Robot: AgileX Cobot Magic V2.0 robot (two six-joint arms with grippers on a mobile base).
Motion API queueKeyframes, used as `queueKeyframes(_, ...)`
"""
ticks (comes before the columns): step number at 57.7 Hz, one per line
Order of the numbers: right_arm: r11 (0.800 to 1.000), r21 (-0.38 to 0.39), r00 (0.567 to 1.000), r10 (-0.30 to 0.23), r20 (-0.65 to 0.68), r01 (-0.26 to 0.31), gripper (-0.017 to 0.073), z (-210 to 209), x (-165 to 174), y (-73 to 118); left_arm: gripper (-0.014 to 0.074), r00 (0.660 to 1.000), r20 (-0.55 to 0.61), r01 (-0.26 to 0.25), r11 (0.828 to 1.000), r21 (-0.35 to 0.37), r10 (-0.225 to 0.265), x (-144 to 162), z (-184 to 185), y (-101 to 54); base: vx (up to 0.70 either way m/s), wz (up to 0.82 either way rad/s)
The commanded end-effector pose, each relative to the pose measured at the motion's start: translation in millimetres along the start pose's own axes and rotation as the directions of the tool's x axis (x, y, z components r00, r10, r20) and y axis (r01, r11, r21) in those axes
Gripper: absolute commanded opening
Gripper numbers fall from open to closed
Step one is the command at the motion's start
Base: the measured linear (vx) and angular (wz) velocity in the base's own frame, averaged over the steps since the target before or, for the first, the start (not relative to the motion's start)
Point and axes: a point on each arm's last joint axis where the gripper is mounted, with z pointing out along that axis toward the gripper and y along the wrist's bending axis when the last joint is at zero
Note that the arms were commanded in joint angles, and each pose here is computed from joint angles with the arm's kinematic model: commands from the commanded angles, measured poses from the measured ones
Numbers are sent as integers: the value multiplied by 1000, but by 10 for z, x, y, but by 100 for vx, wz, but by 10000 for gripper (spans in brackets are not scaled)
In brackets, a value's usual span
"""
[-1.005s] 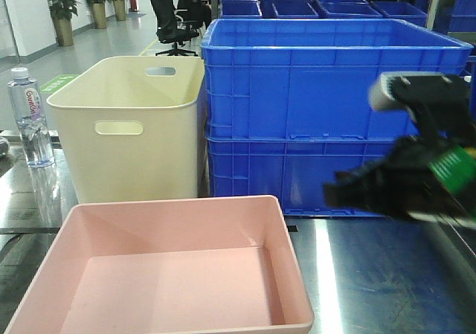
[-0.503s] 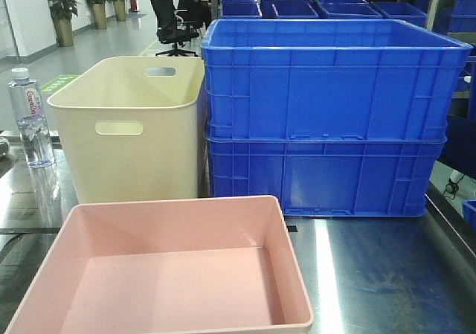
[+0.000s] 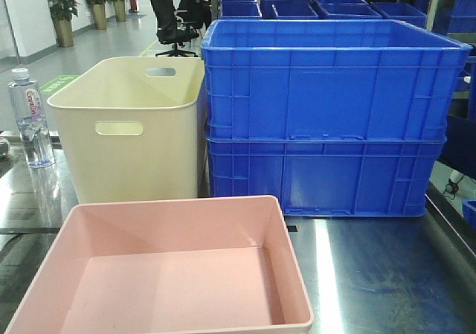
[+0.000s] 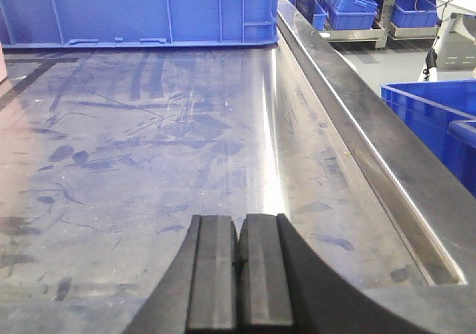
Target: Grab pink bin and stack on right shelf
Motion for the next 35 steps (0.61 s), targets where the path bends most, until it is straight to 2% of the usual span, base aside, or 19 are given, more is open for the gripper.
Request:
queueKeyframes(1, 1000, 3, 997, 0, 72, 0, -11, -3, -64, 0, -8, 999, 49, 11, 1000, -3, -11, -20, 23, 5, 0, 0)
queueKeyframes(35, 1000, 3, 997, 0, 71, 0, -11, -3, -63, 0, -8, 999, 49, 11, 1000, -3, -11, -20, 23, 5, 0, 0)
